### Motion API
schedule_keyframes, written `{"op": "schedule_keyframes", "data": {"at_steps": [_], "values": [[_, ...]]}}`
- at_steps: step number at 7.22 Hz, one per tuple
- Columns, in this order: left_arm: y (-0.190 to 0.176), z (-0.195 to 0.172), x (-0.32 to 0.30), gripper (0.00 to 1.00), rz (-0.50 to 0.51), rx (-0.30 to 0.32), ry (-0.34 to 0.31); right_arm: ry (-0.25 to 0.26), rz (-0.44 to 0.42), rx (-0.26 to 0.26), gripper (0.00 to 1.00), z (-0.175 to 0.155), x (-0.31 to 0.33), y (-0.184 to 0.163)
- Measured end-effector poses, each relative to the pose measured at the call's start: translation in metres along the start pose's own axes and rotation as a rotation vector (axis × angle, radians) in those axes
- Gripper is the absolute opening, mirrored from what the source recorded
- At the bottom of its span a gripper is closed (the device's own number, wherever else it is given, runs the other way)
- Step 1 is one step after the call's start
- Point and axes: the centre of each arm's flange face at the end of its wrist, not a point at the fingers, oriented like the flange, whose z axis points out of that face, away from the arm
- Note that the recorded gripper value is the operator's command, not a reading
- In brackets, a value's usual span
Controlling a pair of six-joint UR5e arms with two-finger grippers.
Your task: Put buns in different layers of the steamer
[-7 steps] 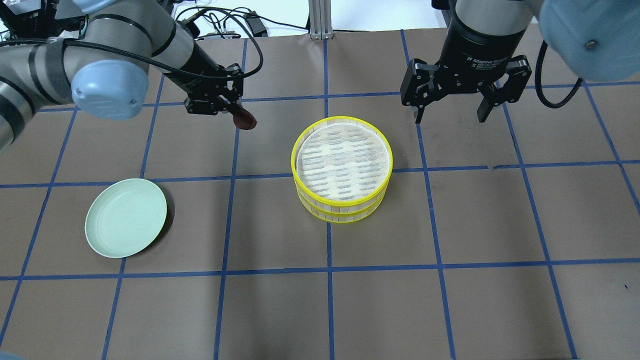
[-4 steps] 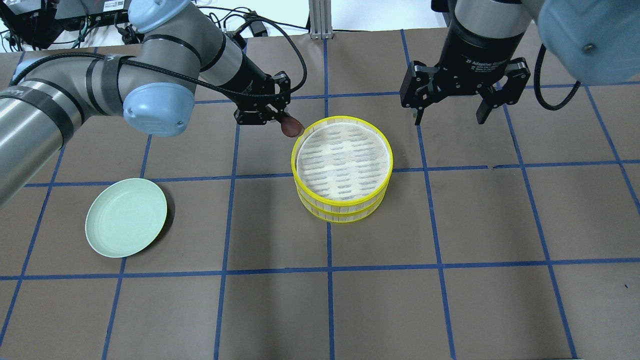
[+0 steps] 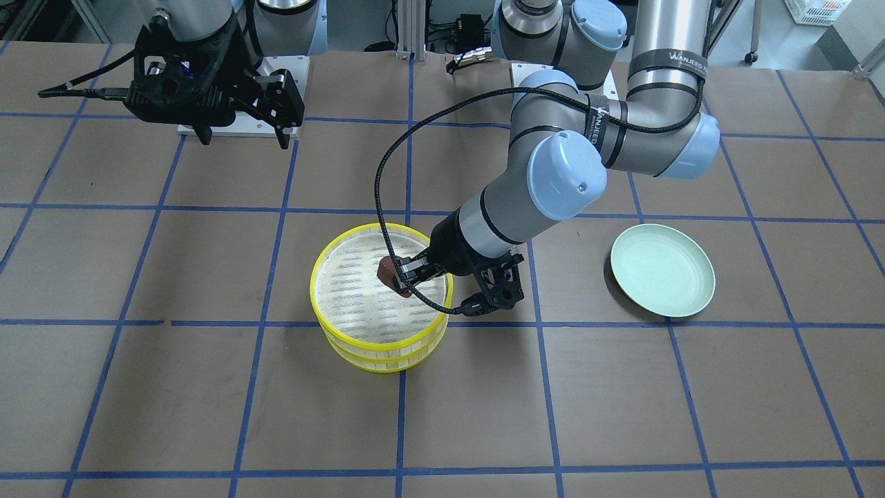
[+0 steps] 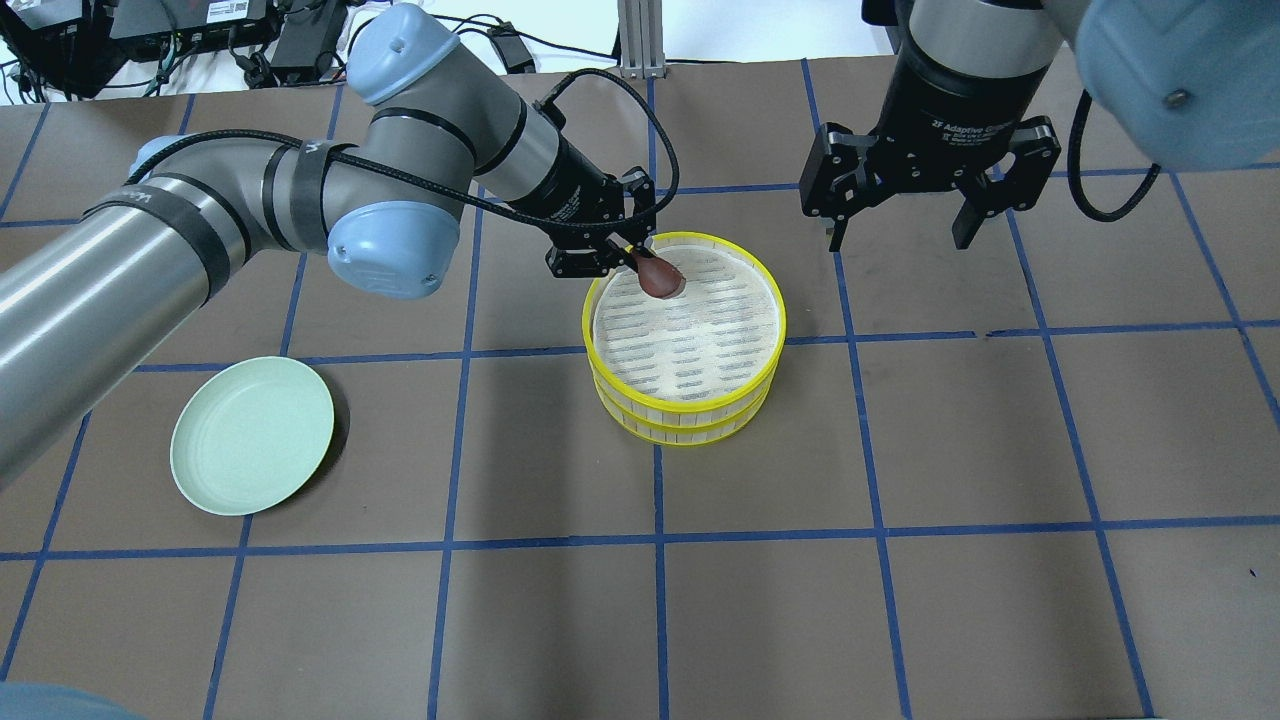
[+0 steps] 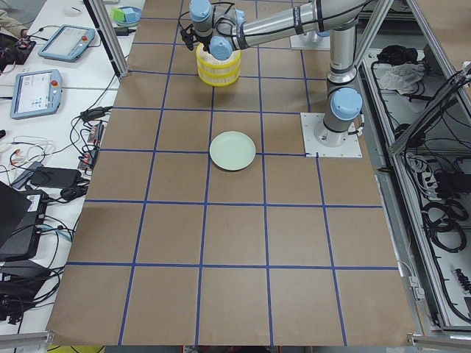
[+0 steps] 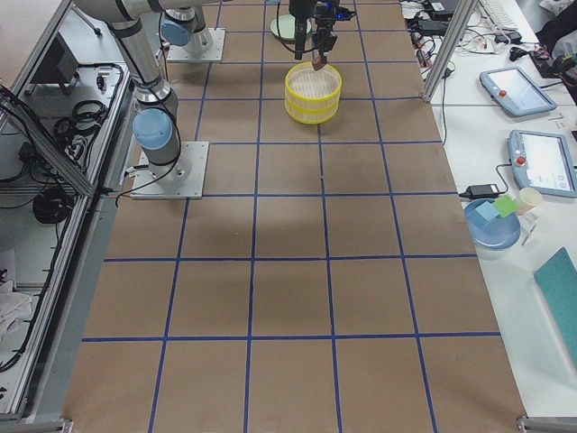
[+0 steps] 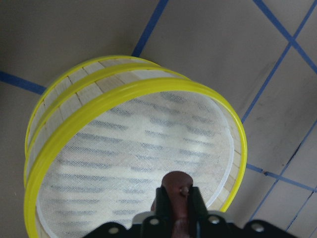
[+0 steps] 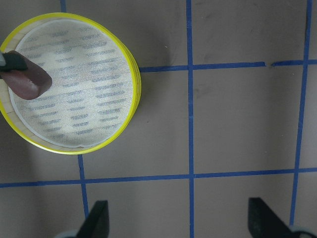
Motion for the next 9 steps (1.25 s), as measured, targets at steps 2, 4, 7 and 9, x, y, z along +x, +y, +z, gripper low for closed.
{"op": "schedule_keyframes", "data": {"at_steps": [2,4,7,9], "values": [[0.003,0.004,0.001,1.0,-0.002,-0.011,0.005,0.001,-0.001,0.002,1.0,0.0,0.0,0.0],[0.008,-0.017,0.009,1.0,0.056,0.01,0.044,-0.002,0.001,0.018,0.99,-0.002,0.0,-0.002],[-0.041,-0.095,-0.027,1.0,0.295,0.144,0.076,-0.02,0.002,0.101,0.97,-0.003,-0.002,-0.012],[-0.054,-0.137,-0.055,1.0,0.383,0.224,-0.024,-0.025,-0.012,0.12,0.98,-0.003,-0.002,-0.014]]}}
